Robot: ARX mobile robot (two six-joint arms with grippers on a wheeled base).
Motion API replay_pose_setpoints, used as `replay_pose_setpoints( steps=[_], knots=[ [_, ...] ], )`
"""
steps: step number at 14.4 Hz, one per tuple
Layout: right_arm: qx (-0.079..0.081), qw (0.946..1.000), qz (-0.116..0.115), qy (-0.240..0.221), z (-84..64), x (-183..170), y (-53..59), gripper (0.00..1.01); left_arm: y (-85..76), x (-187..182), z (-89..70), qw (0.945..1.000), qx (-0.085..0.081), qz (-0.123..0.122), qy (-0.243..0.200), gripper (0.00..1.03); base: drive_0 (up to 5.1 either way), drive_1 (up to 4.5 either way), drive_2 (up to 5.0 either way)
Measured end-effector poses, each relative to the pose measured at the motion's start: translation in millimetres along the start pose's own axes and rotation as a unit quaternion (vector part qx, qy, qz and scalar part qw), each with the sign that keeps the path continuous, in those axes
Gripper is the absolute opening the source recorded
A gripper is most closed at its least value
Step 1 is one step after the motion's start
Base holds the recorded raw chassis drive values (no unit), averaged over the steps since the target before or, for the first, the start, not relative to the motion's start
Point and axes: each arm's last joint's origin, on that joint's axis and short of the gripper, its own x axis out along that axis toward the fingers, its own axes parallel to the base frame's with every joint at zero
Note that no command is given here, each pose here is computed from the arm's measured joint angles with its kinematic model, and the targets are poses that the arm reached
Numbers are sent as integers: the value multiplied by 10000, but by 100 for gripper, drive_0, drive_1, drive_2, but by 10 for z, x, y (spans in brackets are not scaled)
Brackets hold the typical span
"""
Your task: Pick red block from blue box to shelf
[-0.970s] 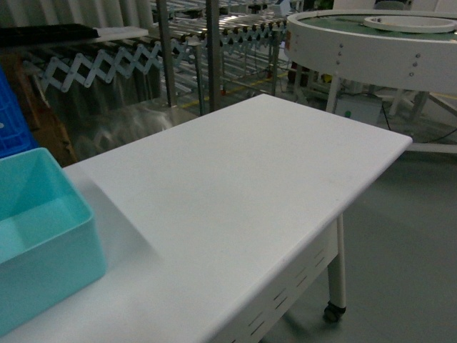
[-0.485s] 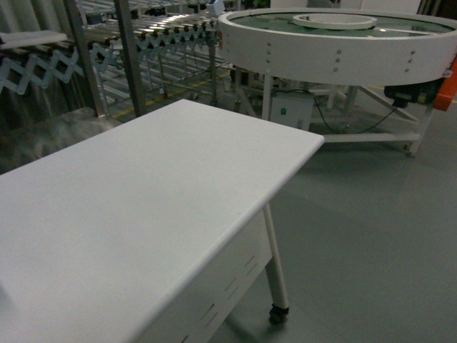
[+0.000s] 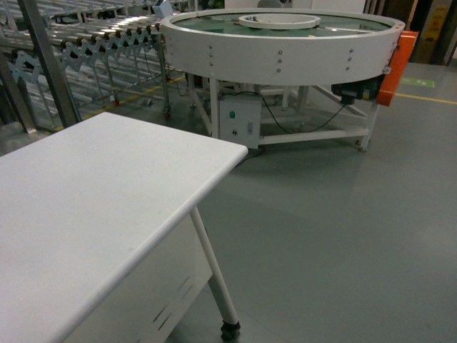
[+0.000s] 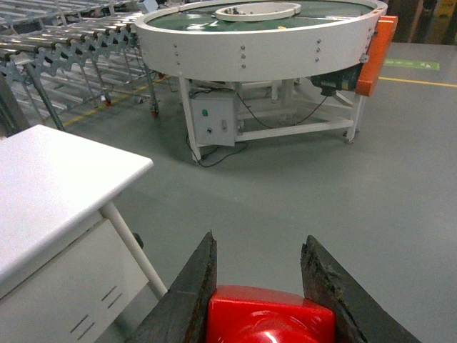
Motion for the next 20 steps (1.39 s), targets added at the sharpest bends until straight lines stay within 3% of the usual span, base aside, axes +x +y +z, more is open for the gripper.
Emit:
replay_pose_setpoints(
  steps=[20],
  knots=[
    [2, 10000, -1, 8, -2, 0, 0, 28, 0, 0, -2, 10000, 0, 6, 10, 98, 271, -17, -466]
  ],
)
